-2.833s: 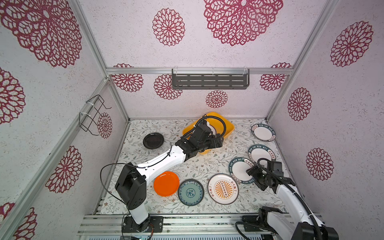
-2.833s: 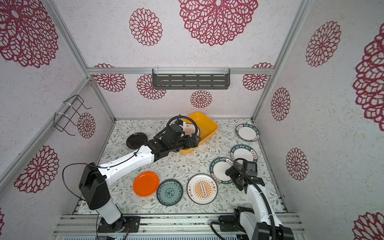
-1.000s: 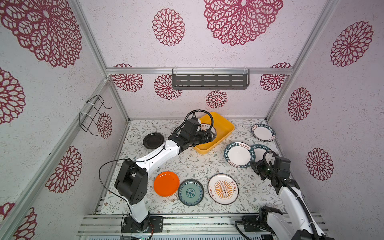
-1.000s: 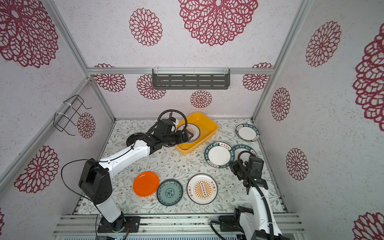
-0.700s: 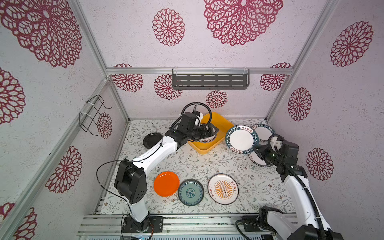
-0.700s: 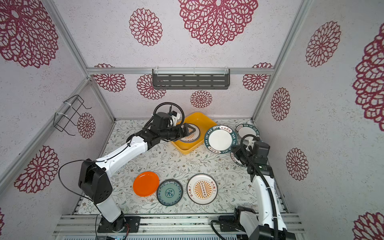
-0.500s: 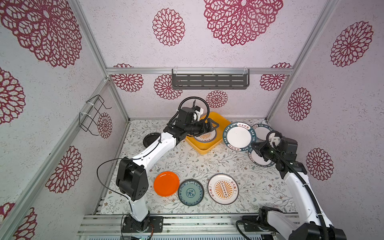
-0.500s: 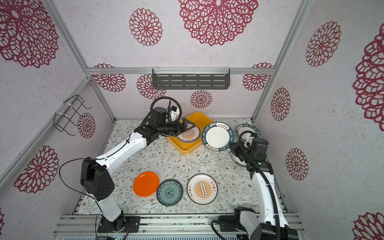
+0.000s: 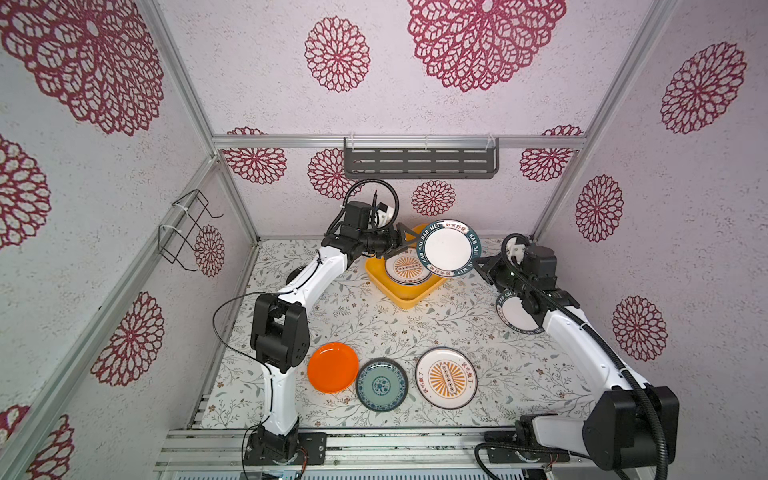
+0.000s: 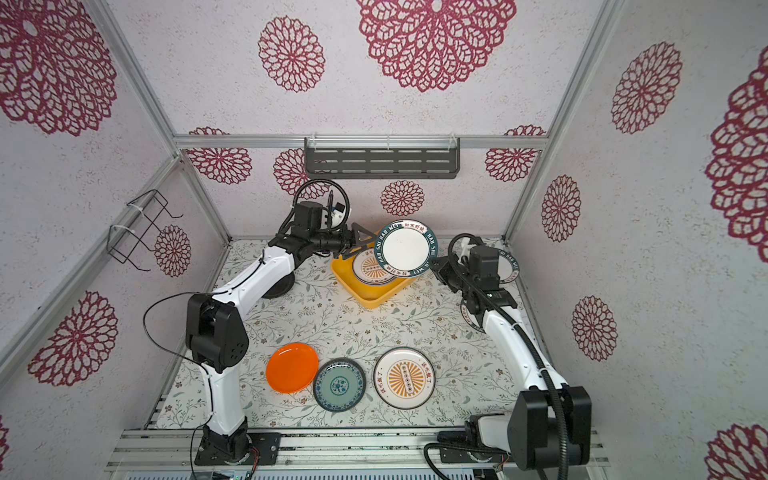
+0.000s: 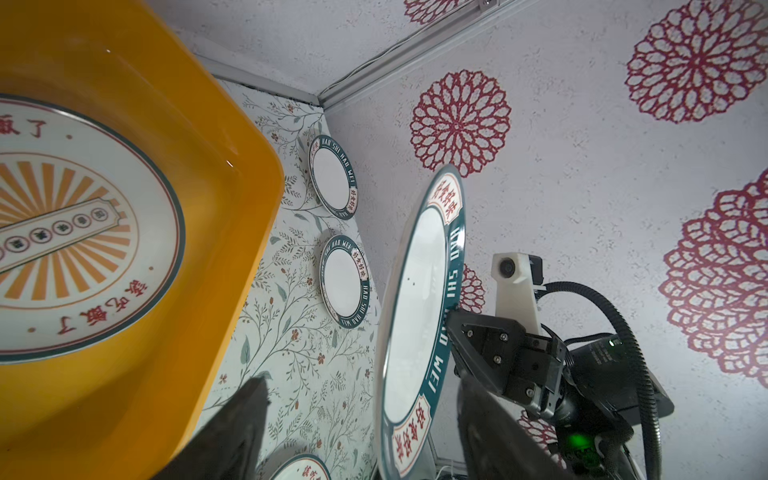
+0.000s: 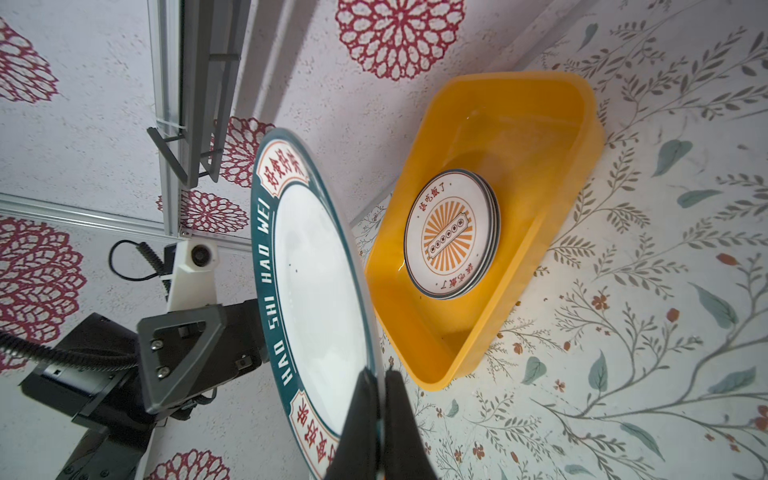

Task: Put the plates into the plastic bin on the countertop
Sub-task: 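Lift the green-rimmed plate upright with right gripper toward the left gripper, then pass the plate to the left gripper, closing left gripper on its rim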

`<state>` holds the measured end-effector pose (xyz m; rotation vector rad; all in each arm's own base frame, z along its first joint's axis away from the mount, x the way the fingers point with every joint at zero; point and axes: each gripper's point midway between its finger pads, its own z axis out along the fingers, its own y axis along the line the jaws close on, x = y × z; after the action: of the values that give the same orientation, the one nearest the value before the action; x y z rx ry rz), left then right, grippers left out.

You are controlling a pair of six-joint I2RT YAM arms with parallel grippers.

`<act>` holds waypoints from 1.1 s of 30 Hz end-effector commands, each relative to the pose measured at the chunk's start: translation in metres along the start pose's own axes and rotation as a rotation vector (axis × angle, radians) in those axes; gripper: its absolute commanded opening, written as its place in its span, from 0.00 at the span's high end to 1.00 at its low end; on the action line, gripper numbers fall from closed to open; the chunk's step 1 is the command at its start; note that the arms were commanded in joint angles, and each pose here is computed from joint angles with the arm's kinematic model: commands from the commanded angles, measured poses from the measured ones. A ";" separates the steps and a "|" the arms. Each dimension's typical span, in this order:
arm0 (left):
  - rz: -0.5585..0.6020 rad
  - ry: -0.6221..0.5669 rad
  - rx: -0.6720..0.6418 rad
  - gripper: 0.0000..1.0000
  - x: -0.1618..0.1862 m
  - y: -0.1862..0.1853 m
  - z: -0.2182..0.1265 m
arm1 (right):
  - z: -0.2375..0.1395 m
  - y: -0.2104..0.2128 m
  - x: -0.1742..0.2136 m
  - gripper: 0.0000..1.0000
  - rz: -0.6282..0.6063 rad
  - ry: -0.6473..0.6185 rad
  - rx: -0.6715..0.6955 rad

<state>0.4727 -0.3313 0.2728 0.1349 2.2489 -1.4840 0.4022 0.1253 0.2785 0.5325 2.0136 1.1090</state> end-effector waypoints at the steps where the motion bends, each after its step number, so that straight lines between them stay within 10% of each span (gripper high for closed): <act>1: 0.030 0.024 0.052 0.32 -0.001 -0.014 0.001 | -0.001 0.047 -0.022 1.00 -0.038 -0.071 -0.122; 20: -0.042 -0.059 0.021 0.92 -0.029 0.016 0.002 | 0.048 0.048 -0.022 1.00 -0.028 -0.020 -0.124; 26: -0.090 -0.115 -0.021 1.00 -0.041 0.034 0.002 | 0.064 0.043 -0.023 0.46 -0.026 -0.010 -0.132; 33: -0.201 -0.181 -0.122 1.00 -0.053 0.079 0.003 | 0.073 0.036 -0.031 0.20 -0.036 -0.023 -0.103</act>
<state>0.5264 -0.3030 0.2223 -0.2021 2.3048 -1.4236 0.4717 0.1650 0.2718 0.4947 1.9984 1.1785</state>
